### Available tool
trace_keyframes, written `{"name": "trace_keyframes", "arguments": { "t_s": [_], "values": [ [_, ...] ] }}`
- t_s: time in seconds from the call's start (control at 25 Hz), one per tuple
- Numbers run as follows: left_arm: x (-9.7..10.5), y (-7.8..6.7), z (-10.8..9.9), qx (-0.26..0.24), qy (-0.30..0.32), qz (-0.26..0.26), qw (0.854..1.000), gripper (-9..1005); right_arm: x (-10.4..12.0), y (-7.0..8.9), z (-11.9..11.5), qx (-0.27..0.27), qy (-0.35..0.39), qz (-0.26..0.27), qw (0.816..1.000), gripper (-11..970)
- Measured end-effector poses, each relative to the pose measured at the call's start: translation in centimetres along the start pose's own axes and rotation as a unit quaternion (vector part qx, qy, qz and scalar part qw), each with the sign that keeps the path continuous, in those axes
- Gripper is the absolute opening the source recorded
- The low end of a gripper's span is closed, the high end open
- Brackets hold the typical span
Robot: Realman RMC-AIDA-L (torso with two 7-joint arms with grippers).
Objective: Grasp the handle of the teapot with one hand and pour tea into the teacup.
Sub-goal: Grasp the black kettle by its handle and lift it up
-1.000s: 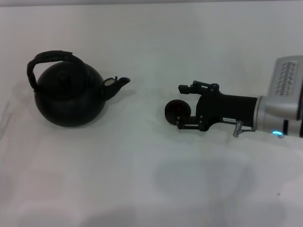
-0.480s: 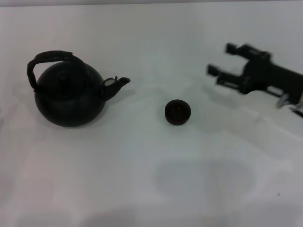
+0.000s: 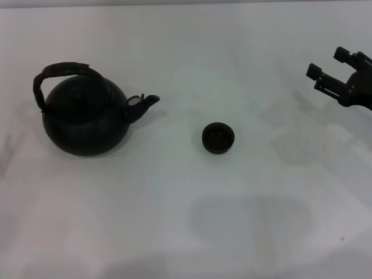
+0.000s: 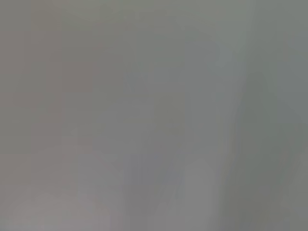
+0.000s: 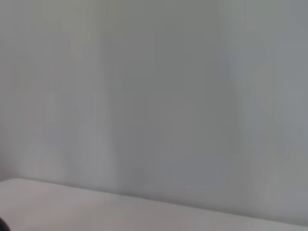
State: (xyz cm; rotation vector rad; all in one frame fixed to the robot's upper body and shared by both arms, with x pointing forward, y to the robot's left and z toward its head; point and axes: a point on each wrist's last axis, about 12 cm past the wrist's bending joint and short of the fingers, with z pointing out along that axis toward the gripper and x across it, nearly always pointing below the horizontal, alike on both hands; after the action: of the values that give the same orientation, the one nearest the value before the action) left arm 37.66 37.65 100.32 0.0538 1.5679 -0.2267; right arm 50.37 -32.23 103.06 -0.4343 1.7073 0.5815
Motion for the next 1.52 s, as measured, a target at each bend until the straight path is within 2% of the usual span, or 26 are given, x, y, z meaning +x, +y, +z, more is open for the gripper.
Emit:
{"name": "trace_keyframes", "arguments": {
  "t_s": [0.4, 0.68, 1.52],
  "values": [
    [-0.3, -1.0, 3.2, 0.089, 0.023, -0.004, 0.996, 714, 0.8, 0.2, -0.1, 0.003, 0.010, 0.006, 1.000, 844],
    [-0.3, -1.6, 4.5, 0.135, 0.049, -0.003, 0.990, 714, 0.9, 0.1, -0.1, 0.008, 0.014, 0.006, 1.000, 844],
    [-0.4, -2.0, 7.3, 0.168, 0.080, -0.022, 0.982, 711, 0.8, 0.2, 0.6, 0.003, 0.020, -0.001, 1.000, 844]
  ]
}}
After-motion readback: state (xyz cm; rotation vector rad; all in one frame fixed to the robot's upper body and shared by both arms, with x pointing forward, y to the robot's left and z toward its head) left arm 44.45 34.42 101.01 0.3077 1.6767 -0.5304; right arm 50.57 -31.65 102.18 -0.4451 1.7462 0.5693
